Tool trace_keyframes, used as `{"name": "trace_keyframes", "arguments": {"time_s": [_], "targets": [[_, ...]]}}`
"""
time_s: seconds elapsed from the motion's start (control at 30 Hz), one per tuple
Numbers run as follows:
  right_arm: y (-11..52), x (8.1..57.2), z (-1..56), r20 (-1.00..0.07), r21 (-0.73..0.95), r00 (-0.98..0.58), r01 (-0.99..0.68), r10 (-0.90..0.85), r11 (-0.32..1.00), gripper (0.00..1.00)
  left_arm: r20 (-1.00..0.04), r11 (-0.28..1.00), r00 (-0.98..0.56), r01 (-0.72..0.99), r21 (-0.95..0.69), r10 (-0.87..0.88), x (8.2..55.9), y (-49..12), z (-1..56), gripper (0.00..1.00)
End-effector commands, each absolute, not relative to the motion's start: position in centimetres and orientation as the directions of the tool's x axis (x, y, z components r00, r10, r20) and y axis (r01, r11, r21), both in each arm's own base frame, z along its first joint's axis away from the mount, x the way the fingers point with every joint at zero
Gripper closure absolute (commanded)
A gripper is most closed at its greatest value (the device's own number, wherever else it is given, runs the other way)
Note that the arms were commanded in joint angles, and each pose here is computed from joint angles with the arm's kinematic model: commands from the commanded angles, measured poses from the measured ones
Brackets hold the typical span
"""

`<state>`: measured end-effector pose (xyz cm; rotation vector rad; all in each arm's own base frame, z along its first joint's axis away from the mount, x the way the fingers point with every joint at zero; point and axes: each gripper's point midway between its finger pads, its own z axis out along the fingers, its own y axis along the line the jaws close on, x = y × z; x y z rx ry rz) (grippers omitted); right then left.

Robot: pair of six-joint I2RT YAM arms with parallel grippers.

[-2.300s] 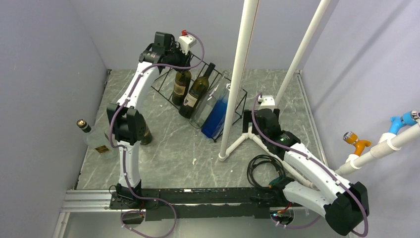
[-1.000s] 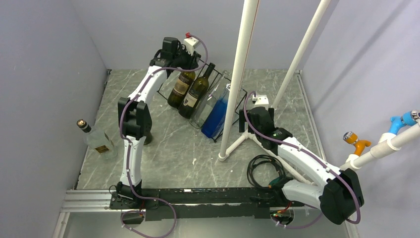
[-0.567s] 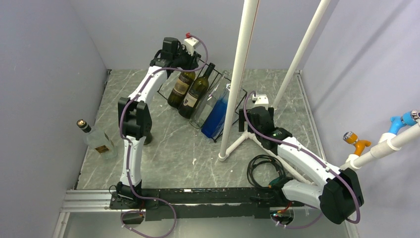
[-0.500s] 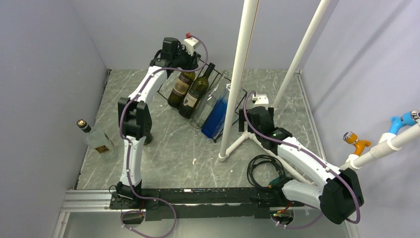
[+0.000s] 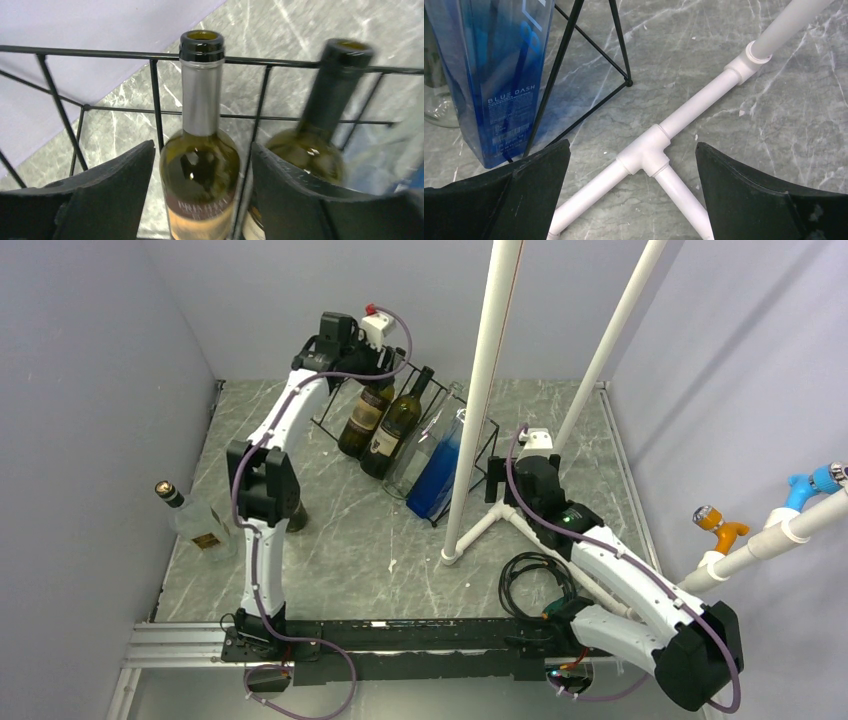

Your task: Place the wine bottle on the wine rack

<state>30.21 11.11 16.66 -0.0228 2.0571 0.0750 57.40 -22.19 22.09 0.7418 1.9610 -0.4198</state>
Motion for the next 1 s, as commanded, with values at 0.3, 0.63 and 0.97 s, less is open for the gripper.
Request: {"name": "trace_keyframes", "arguments": {"time_s": [0.3,0.63,0.97], "targets": [[11.6,29.5,18.8,-0.9,0.138,-0.424,-0.066,0.098,0.988,0.0,-0.946,0.72,-0.317,0.643,-0.261,-0.06,42.3,-21.3,40.6,0.03],[11.5,28.7,18.6,-0.895,0.175,-0.425,-0.062,0.132,0.983,0.0,-0.897,0.757,-0.41,0.531,-0.381,-0.164,31.7,-17.6,38.6,0.0],[11.9,29.1,17.1,-0.881,0.168,-0.456,-0.059,0.123,0.984,0.0,-0.954,0.951,-0.079,0.098,-0.295,-0.288,22.3,-4.7,39.0,0.0]]}}
